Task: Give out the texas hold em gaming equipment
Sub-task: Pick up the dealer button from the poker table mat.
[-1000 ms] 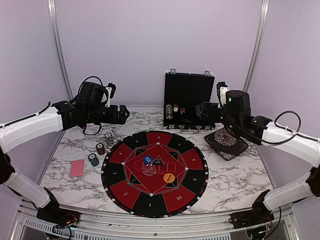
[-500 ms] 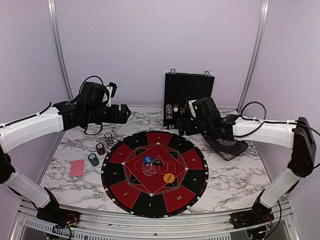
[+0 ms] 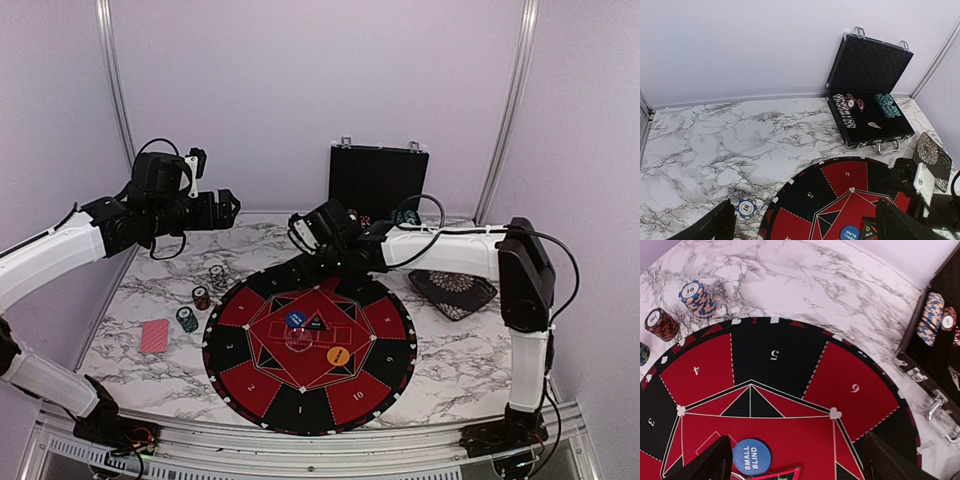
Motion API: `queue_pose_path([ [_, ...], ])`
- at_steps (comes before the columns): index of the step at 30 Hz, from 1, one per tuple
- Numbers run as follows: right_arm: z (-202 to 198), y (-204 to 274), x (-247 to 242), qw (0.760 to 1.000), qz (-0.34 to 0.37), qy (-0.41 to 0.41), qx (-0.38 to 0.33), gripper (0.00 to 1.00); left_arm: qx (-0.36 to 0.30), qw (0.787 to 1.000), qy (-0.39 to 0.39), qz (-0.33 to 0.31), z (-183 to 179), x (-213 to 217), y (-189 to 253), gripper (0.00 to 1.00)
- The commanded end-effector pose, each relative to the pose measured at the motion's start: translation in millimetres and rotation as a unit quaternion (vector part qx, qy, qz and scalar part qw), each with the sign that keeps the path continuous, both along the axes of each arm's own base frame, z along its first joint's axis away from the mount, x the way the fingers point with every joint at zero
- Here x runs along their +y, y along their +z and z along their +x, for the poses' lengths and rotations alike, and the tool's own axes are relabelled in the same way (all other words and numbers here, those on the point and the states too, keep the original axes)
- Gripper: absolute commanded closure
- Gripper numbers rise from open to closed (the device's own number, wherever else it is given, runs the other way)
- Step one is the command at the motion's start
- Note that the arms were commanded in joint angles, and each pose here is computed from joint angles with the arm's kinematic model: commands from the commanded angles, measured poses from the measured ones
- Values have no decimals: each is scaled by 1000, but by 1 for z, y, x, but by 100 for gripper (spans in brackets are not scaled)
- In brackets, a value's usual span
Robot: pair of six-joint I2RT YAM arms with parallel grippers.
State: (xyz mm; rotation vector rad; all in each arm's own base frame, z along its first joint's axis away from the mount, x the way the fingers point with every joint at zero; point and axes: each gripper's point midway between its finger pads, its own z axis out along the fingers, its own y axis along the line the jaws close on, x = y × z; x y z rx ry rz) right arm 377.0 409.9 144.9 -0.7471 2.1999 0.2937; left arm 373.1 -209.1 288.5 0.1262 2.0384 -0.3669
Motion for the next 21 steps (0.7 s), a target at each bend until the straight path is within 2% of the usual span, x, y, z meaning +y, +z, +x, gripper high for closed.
queue_pose_path([
  [1,-18,-34,28,997,-39,49,53,14,-11,1000,17,4,0,15,7,1],
  [8,-33,-69,37,990,-75,57,108,21,-2,1000,20,18,1,23,0,1],
  [17,-88,-84,46,980,-86,90,155,26,8,999,25,21,6,26,-8,1],
  [21,-100,-94,44,976,-92,89,177,30,15,999,24,17,8,24,-12,1],
])
